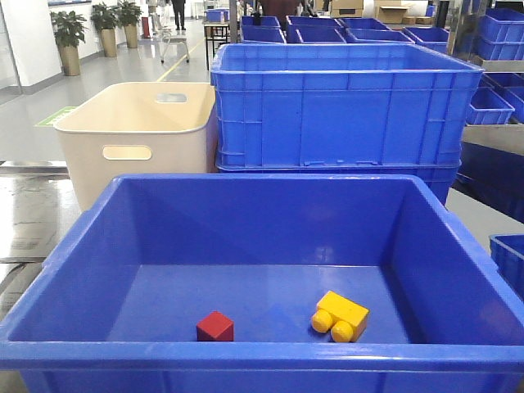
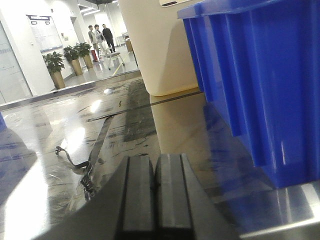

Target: Pick red and yellow blocks into blue bin

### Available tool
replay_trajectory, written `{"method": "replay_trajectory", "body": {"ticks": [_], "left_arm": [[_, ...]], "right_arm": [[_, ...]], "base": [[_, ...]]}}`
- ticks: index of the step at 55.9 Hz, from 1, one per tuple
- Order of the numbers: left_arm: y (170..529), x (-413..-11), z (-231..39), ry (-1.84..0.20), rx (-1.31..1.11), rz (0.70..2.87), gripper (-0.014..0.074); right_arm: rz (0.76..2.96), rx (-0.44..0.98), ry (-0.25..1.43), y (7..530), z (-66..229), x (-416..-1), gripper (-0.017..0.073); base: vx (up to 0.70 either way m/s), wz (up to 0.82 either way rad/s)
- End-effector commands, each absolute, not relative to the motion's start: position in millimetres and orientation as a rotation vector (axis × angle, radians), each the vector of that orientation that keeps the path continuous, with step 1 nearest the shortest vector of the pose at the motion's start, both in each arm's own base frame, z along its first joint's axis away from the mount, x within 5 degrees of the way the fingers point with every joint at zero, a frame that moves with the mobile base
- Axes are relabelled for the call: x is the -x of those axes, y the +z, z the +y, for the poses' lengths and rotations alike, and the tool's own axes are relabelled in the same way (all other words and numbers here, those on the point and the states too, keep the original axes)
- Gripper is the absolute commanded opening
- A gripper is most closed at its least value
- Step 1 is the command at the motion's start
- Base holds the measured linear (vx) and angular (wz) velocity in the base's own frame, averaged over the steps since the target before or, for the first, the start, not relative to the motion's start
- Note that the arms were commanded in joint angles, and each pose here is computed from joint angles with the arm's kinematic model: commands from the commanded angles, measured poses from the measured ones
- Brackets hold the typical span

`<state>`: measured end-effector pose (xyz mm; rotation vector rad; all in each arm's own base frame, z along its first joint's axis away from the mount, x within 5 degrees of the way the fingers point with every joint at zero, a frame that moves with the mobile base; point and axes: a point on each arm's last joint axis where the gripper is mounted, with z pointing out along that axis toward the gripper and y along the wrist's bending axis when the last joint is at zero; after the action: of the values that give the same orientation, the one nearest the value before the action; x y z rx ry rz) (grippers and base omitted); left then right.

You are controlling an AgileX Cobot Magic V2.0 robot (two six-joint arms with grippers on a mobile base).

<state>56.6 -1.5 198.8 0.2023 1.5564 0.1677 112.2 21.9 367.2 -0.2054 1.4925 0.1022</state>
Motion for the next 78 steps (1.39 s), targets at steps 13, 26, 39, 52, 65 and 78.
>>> {"method": "replay_trajectory", "body": {"ticks": [13,26,39,52,65,78], "left_arm": [[213.0,-53.9,-0.8,0.175,-0.177,1.439,0.0002],[213.0,-53.9,-0.8,0.175,-0.177,1.439,0.0002],[213.0,-53.9,-0.8,0.175,-0.177,1.439,0.0002],[213.0,-53.9,-0.8,0.175,-0.177,1.439,0.0002],[213.0,-53.9,-0.8,0.175,-0.177,1.439,0.0002],[213.0,-53.9,-0.8,0.175,-0.177,1.439,0.0002]], "right_arm": [[1.401,0.174,0.076,383.0,18.8,-110.5,-0.001],[1.401,0.174,0.076,383.0,18.8,-110.5,-0.001],[1.43,0.204,0.061,379.7,20.1,-113.2,-0.001],[1.536,0.284,-0.031,344.5,18.8,-115.0,-0.001],[1.481,0.267,-0.034,279.0,14.9,-94.3,-0.001],[1.495,0.115,-0.07,237.4,2.6,-78.9,-0.001]], "base": [[0.0,0.0],[0.0,0.0],[0.0,0.0],[0.0,0.0],[0.0,0.0],[0.0,0.0]]}}
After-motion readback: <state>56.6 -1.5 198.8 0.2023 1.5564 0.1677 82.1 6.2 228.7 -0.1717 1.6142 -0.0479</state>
